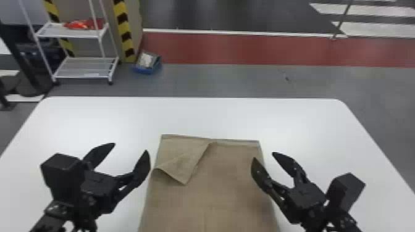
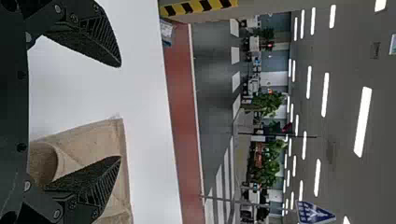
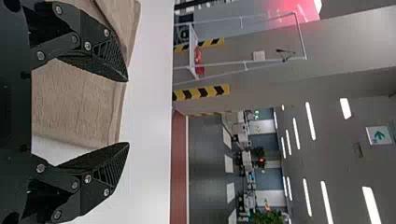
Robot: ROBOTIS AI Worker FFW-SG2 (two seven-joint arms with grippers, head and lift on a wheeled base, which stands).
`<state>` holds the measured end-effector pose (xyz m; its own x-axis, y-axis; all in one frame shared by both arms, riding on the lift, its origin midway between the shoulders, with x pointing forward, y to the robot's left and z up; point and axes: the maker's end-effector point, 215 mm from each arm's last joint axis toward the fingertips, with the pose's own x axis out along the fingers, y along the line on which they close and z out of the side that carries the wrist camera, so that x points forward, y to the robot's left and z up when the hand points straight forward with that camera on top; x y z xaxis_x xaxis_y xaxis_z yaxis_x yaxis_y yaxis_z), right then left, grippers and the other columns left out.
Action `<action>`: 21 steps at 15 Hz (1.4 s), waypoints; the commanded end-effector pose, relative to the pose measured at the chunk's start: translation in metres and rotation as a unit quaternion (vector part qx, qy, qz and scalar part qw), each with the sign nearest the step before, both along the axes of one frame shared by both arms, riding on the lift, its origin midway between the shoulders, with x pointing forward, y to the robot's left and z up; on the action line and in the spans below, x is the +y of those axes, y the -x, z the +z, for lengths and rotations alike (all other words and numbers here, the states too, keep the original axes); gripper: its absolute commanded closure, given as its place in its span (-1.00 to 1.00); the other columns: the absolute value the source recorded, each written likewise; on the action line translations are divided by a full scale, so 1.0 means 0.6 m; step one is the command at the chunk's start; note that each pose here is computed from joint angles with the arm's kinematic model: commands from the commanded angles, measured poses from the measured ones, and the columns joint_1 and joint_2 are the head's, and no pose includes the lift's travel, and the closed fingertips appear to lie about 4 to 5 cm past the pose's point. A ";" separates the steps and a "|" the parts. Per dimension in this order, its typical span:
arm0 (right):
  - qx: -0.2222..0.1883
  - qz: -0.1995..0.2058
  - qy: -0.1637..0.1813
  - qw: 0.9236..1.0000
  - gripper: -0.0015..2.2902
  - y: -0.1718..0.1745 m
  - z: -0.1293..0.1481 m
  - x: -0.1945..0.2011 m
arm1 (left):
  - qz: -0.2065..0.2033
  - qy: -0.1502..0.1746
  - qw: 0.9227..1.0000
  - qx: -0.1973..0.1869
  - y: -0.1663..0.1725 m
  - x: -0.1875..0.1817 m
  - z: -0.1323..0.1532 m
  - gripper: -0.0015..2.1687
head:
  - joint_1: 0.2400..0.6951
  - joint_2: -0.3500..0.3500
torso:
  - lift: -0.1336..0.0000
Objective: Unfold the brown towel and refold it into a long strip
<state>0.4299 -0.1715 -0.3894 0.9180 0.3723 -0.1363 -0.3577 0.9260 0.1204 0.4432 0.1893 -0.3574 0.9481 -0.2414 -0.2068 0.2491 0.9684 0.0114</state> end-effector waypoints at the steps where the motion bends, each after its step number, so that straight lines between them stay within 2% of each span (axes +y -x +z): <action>1: 0.019 0.052 -0.015 0.998 -0.59 0.023 -0.027 0.093 | -0.001 0.014 0.999 -0.031 -0.005 -0.010 0.019 -0.80 | 1.00 0.05 | -0.87; 5: 0.036 0.091 -0.016 0.995 -0.59 0.030 -0.048 0.163 | -0.001 0.020 0.999 -0.049 -0.008 -0.016 0.023 -0.80 | 1.00 0.31 | -0.87; 8: 0.051 0.126 0.018 0.991 -0.58 0.041 -0.068 0.222 | 0.005 0.022 0.998 -0.062 -0.007 -0.011 0.031 -0.80 | 1.00 0.41 | -0.87; 10: 0.068 0.143 0.063 0.985 -0.58 0.051 -0.096 0.261 | 0.001 0.024 0.998 -0.057 0.000 -0.013 0.024 -0.80 | 1.00 0.52 | -0.87; 11: 0.068 0.151 0.075 0.983 -0.58 0.055 -0.099 0.277 | 0.000 0.026 0.998 -0.063 0.005 -0.015 0.028 -0.80 | 1.00 0.55 | -0.87; 15: 0.061 0.145 0.096 0.983 -0.58 0.043 -0.097 0.298 | 0.000 0.030 0.997 -0.073 0.016 -0.009 0.036 -0.80 | 1.00 0.70 | -0.87; 18: 0.065 0.137 0.106 0.983 -0.58 0.032 -0.112 0.291 | 0.001 0.029 0.997 -0.078 0.022 -0.004 0.038 -0.80 | 1.00 0.72 | -0.87; 21: 0.067 0.145 0.107 0.981 -0.58 0.020 -0.123 0.300 | 0.001 0.024 0.997 -0.076 0.024 0.001 0.035 -0.80 | 1.00 0.72 | -0.87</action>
